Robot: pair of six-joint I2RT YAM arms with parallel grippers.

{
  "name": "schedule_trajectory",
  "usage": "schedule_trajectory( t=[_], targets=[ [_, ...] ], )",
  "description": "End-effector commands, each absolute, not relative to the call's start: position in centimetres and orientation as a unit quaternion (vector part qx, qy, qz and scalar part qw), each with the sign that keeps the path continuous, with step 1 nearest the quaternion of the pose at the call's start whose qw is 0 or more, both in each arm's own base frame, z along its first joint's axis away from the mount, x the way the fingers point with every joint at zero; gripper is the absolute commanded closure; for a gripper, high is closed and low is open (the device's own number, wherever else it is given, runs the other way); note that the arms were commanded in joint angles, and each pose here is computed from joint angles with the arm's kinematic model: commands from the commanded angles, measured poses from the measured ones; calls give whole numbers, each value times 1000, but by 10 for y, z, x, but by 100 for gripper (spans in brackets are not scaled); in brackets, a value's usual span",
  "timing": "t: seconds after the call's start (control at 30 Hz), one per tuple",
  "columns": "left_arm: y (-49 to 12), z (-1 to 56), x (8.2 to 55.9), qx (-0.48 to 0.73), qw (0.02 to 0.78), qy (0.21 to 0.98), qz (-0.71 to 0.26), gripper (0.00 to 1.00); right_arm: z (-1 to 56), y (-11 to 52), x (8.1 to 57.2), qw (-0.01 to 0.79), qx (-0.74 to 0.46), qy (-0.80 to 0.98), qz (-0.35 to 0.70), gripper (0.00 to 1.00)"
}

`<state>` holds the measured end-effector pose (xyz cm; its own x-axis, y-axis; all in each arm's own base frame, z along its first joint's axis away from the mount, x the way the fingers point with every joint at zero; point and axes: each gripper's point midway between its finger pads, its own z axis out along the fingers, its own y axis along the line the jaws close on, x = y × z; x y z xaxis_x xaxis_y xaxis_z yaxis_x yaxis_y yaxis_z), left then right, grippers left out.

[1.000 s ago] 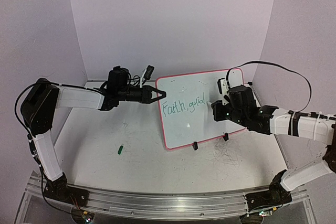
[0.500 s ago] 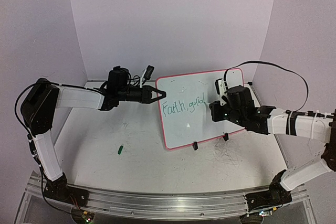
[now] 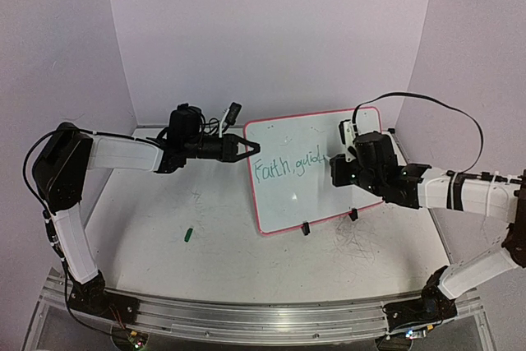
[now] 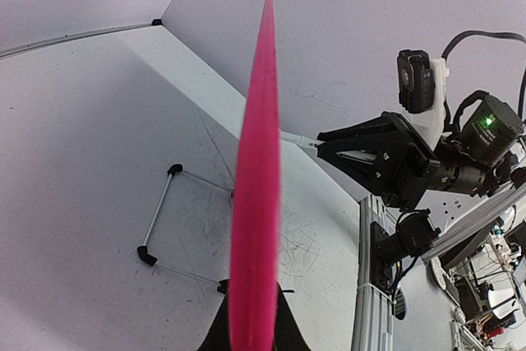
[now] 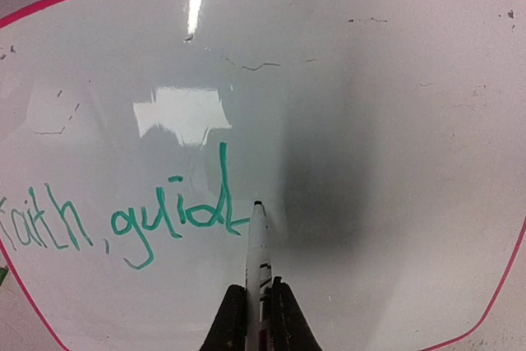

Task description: Write a sentence on the whiteboard

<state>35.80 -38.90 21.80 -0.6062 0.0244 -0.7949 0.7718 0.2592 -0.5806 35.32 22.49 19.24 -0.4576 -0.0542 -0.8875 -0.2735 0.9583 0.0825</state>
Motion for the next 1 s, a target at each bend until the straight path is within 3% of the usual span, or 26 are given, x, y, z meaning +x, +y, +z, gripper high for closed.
schedule_trajectory(
  t=[0.0, 0.57, 0.97],
  targets=[
    [-380, 208, 369, 260, 352, 744, -505, 100, 217, 235, 366, 540, -94, 827, 129, 100],
    [-380, 203, 369, 262, 349, 746, -503, 100, 175, 225, 343, 487, -100, 858, 127, 100],
    [-379, 204, 368, 262, 350, 747, -502, 100, 206, 213, 355, 518, -83, 843, 119, 100]
  ],
)
